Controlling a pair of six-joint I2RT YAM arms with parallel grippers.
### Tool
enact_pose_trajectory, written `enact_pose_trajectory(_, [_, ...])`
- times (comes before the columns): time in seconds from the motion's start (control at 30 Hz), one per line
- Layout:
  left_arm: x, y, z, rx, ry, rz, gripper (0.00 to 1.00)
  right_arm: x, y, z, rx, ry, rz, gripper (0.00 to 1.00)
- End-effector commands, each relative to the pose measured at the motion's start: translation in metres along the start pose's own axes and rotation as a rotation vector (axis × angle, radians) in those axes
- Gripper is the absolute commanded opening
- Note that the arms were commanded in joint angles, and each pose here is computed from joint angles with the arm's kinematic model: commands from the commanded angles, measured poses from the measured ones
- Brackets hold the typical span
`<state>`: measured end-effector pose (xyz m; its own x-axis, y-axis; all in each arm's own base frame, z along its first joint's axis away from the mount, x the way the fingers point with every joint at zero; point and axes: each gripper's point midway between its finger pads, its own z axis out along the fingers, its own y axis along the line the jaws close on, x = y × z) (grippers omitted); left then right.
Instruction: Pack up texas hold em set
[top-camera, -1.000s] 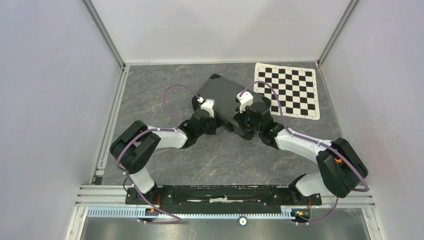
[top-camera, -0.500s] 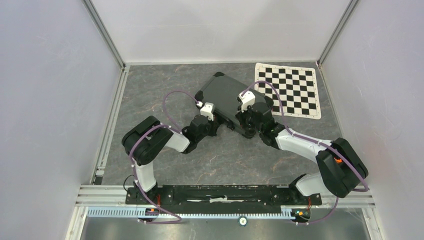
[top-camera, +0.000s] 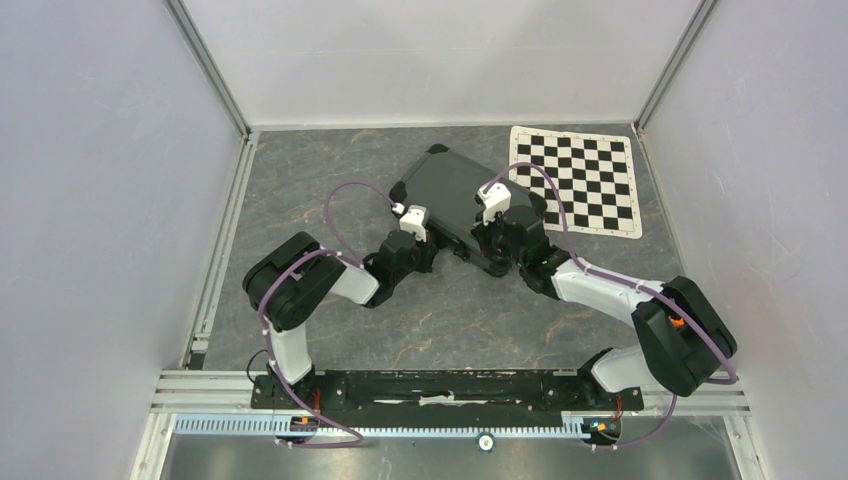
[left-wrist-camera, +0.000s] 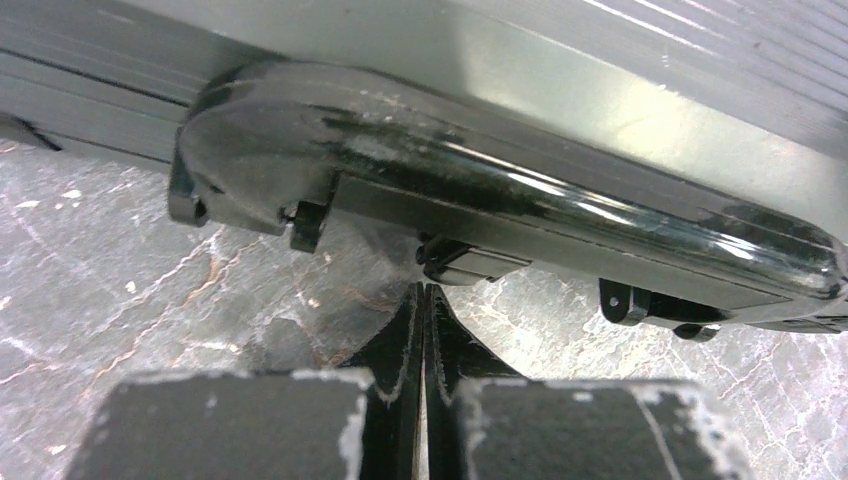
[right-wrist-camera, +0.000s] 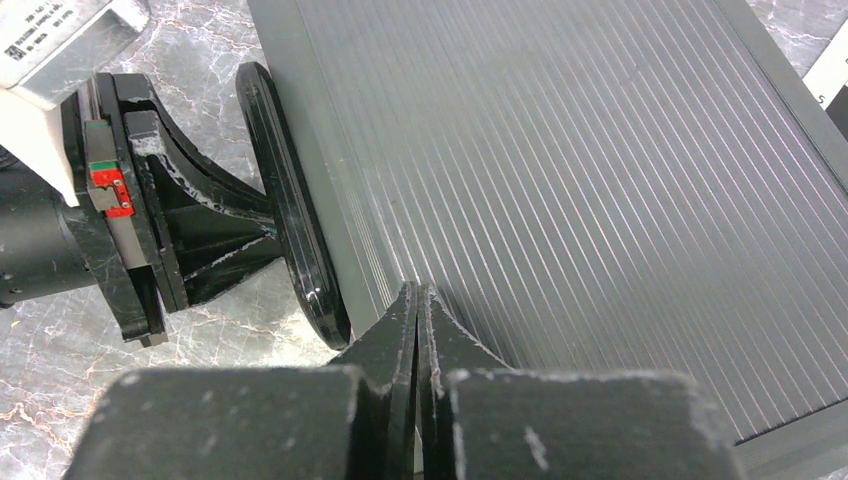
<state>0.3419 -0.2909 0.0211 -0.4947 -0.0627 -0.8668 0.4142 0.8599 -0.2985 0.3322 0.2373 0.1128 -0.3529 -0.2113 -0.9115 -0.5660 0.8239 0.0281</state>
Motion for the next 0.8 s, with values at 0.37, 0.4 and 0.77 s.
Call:
enact_pose_trajectory(0.37, [-0.057,0.004,-0.086,-0.073,-0.048,-0.069,0.06,0.006,0.002,-0.049,0.024,0.079,-0.03,0.0])
enact_pose_trajectory(0.4, [-0.061,0.006,-0.095,-0.086,-0.055,-0.073,0.09,-0.005,-0.003,-0.054,0.049,0.036,-0.027,0.0])
enact_pose_trajectory(0.77, [-0.088,0.067,-0.195,-0.328,-0.287,-0.049,1.0,0.005,-0.088,-0.143,0.54,-0.333,0.172,0.88])
